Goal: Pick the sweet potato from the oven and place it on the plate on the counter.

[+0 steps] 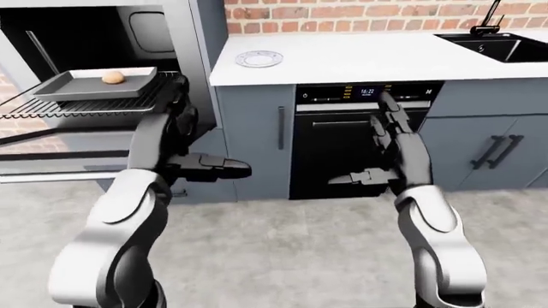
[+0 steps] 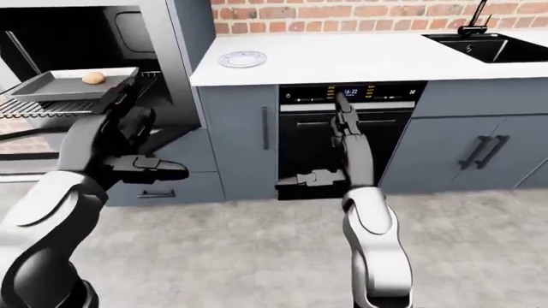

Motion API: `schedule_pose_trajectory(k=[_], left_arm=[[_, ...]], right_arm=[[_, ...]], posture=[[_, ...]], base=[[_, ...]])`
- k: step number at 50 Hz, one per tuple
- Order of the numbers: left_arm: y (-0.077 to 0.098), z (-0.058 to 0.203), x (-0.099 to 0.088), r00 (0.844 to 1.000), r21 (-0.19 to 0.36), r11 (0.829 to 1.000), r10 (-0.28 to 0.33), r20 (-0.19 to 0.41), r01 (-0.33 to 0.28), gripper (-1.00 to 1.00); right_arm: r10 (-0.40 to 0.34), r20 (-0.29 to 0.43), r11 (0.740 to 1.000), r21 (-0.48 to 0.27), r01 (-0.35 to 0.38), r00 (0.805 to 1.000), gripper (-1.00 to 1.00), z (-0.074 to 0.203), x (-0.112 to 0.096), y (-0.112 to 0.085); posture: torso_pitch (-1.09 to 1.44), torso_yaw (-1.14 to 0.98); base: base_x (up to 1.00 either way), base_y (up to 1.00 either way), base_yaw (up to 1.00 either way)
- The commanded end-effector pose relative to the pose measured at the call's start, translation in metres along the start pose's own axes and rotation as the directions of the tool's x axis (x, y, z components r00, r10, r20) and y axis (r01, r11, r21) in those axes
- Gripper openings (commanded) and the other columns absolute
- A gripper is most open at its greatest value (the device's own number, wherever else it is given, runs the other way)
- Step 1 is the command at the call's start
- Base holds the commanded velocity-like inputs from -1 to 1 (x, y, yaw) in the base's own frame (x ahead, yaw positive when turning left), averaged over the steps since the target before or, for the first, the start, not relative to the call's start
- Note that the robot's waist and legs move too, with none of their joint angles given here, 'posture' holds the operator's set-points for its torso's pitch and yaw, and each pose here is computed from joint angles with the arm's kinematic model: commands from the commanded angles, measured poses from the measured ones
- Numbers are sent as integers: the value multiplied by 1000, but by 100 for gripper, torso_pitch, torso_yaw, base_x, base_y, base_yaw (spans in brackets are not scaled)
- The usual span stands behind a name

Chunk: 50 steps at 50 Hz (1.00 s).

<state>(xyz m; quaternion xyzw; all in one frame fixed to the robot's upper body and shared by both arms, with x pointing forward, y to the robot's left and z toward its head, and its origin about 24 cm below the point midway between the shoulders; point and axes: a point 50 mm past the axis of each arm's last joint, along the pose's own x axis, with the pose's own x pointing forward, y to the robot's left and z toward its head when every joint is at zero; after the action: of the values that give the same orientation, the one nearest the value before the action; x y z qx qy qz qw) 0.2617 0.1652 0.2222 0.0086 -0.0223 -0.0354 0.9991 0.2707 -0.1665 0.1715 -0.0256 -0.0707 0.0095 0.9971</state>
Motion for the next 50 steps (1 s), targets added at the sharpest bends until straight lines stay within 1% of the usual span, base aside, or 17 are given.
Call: schedule_pose_trajectory(k=[1, 13, 23, 32, 36, 41, 42, 45, 50], left_arm=[[4, 13, -3, 997, 6, 1000, 27, 78, -28, 100], [7, 10, -3, 996, 3, 999, 32, 78, -32, 100], [6, 16, -6, 996, 8, 1000, 26, 81, -27, 100], [8, 20, -8, 996, 5, 1000, 28, 88, -28, 100], [9, 20, -9, 995, 2, 1000, 28, 91, -29, 100], [10, 27, -12, 994, 4, 1000, 29, 101, -30, 100], [10, 29, -12, 994, 4, 1000, 30, 104, -30, 100], [11, 36, -13, 993, 7, 1000, 30, 113, -31, 100], [13, 39, -13, 992, 11, 999, 30, 120, -32, 100]], right_arm=[[26, 98, 1000, -3, -25, 995, 100, 19, 0, 4], [35, 115, 999, -9, -34, 993, 100, 27, 1, 4], [45, 126, 999, -7, -44, 991, 100, 32, -1, 4], [61, 150, 998, -5, -61, 987, 100, 43, 0, 4], [64, 172, 998, 1, -65, 983, 100, 50, -1, 4], [70, 186, 998, -2, -70, 980, 100, 60, -1, 3], [67, 191, 997, 11, -70, 979, 100, 62, -2, 3], [77, 194, 997, 7, -80, 978, 100, 66, -3, 3], [85, 203, 996, 1, -87, 976, 100, 71, -3, 2]], posture=[[0, 0], [0, 0], [0, 0], [0, 0], [0, 0], [0, 0], [0, 0], [0, 0], [0, 0]], base=[[33, 0, 0], [33, 0, 0], [33, 0, 0], [33, 0, 0], [33, 0, 0], [32, 15, 0], [32, 0, 75], [4, 0, 100], [0, 0, 100]])
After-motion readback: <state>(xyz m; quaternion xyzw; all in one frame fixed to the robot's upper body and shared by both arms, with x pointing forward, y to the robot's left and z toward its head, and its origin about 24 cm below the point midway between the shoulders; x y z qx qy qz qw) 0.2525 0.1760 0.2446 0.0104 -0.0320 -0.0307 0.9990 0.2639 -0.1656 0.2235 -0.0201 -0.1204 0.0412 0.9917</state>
